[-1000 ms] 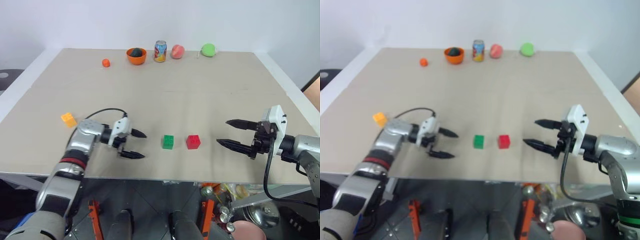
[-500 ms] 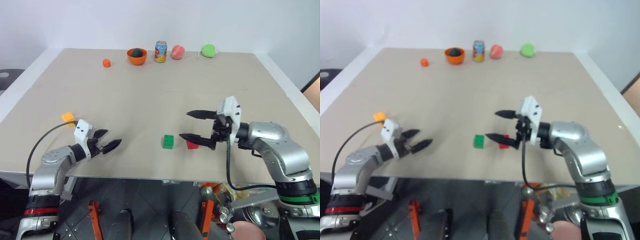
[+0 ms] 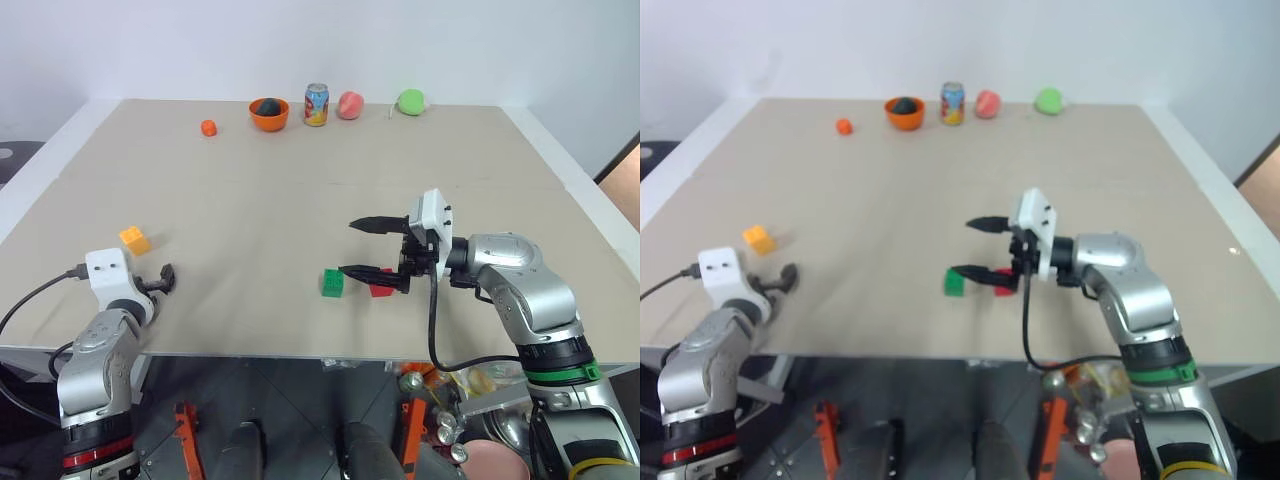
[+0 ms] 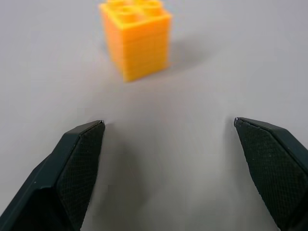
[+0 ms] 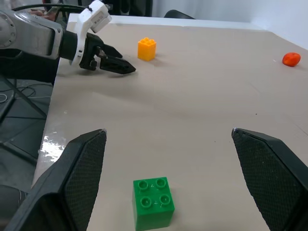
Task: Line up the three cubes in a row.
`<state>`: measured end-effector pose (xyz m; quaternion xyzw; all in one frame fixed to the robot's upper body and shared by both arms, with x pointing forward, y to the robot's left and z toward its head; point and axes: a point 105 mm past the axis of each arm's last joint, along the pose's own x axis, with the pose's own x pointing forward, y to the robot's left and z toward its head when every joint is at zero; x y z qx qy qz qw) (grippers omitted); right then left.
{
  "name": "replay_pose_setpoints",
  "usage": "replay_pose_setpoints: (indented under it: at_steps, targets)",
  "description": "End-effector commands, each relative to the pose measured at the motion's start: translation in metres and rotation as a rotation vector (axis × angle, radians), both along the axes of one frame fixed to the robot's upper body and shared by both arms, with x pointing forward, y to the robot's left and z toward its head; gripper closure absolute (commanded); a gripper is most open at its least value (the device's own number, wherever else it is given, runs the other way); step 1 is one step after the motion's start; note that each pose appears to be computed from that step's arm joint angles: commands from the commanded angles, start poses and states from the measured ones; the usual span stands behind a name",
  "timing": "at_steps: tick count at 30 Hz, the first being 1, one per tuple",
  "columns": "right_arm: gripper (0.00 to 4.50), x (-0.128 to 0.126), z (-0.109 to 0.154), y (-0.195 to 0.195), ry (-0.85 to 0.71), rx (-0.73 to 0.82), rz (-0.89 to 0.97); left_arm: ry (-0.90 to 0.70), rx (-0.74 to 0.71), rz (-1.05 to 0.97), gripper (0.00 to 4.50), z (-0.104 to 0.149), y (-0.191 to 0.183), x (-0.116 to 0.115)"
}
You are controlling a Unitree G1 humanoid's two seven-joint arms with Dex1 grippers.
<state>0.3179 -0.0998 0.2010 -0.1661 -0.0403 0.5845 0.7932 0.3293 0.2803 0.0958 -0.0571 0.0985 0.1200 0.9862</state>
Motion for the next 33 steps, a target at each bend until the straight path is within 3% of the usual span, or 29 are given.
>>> replay_pose_setpoints:
  at_steps: [1, 7, 24, 25, 33]
  targets:
    - [0.18, -0.001, 0.012, 0.003, -0.053, 0.005, 0.021, 0.000, 0.014, 0.048, 0.03, 0.004, 0.011, 0.008]
    - [0.18, -0.004, 0.011, -0.002, -0.054, 0.002, 0.009, -0.010, 0.007, 0.058, 0.03, 0.011, 0.008, 0.031]
    - [0.18, -0.005, 0.008, -0.008, -0.047, 0.007, -0.028, 0.007, 0.002, 0.127, 0.03, 0.012, 0.007, 0.064]
    - [0.18, -0.004, 0.008, -0.008, -0.047, 0.006, -0.031, 0.001, -0.001, 0.131, 0.56, 0.013, 0.008, 0.064]
    - [0.18, -0.002, 0.009, -0.011, -0.051, 0.009, -0.052, -0.013, 0.042, 0.072, 3.19, 0.017, -0.002, 0.068]
